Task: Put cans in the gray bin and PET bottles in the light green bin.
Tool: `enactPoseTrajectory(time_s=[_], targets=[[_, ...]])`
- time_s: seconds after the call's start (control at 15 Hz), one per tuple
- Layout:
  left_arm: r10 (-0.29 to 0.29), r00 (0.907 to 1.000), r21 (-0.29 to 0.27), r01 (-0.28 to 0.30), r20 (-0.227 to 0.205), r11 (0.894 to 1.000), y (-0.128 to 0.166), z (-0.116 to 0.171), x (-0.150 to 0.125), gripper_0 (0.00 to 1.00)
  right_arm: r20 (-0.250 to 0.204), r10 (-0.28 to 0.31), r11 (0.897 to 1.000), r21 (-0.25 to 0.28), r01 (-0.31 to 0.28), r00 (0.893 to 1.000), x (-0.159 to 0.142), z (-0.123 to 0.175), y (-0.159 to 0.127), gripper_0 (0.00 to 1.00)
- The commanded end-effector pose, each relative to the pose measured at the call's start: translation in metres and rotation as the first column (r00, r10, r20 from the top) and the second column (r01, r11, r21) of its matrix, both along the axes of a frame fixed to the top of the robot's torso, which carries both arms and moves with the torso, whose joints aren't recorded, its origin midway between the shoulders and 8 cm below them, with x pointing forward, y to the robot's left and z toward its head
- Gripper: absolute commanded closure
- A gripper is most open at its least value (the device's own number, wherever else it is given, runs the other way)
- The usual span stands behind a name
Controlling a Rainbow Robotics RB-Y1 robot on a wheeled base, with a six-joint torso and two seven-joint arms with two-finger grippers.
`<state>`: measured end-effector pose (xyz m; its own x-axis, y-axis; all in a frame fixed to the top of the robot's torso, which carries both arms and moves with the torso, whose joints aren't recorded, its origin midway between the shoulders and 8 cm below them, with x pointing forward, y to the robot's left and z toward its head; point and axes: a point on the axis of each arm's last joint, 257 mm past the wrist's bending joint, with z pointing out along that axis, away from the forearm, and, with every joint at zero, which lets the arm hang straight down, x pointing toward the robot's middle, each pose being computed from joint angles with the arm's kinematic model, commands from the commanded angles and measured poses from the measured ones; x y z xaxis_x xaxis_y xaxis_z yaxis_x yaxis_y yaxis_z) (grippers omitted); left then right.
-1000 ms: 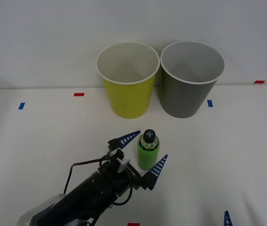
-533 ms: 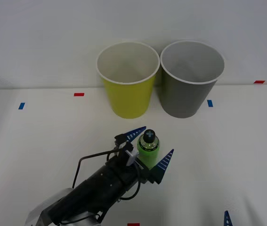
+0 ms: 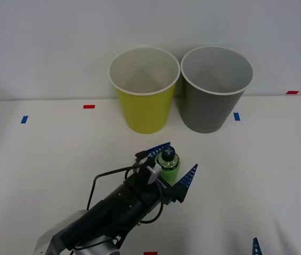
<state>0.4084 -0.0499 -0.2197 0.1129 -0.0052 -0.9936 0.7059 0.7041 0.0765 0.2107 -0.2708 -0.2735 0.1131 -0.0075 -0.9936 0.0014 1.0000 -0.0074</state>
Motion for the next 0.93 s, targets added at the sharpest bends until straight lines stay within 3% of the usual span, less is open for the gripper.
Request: enactPoseTrajectory(time_s=[0.07, 0.47, 0.67, 0.93], targets=[[0.0, 1.0, 0.004, 0.0, 0.002, 1.0, 0.0, -0.001, 0.0, 0.99, 0.0, 0.0, 1.0, 0.0, 0.0, 1.0, 0.0, 0.0, 0.0, 0.0], [0.004, 1.0, 0.032, -0.004, 0.001, 0.999, 0.005, -0.004, 0.002, 1.0, 0.0, 0.0, 1.0, 0.0, 0.0, 1.0, 0.0, 0.0, 0.0, 0.0], [-0.004, 0.998, 0.125, 0.012, -0.064, 0.992, 0.013, 0.004, 0.0, 1.0, 0.0, 0.0, 1.0, 0.0, 0.0, 1.0, 0.0, 0.0, 0.0, 0.0], [0.035, 0.993, 0.184, -0.014, -0.113, 0.983, 0.045, 0.039, 0.002, 1.0, 0.0, 0.0, 1.0, 0.0, 0.0, 1.0, 0.0, 0.0, 0.0, 0.0]])
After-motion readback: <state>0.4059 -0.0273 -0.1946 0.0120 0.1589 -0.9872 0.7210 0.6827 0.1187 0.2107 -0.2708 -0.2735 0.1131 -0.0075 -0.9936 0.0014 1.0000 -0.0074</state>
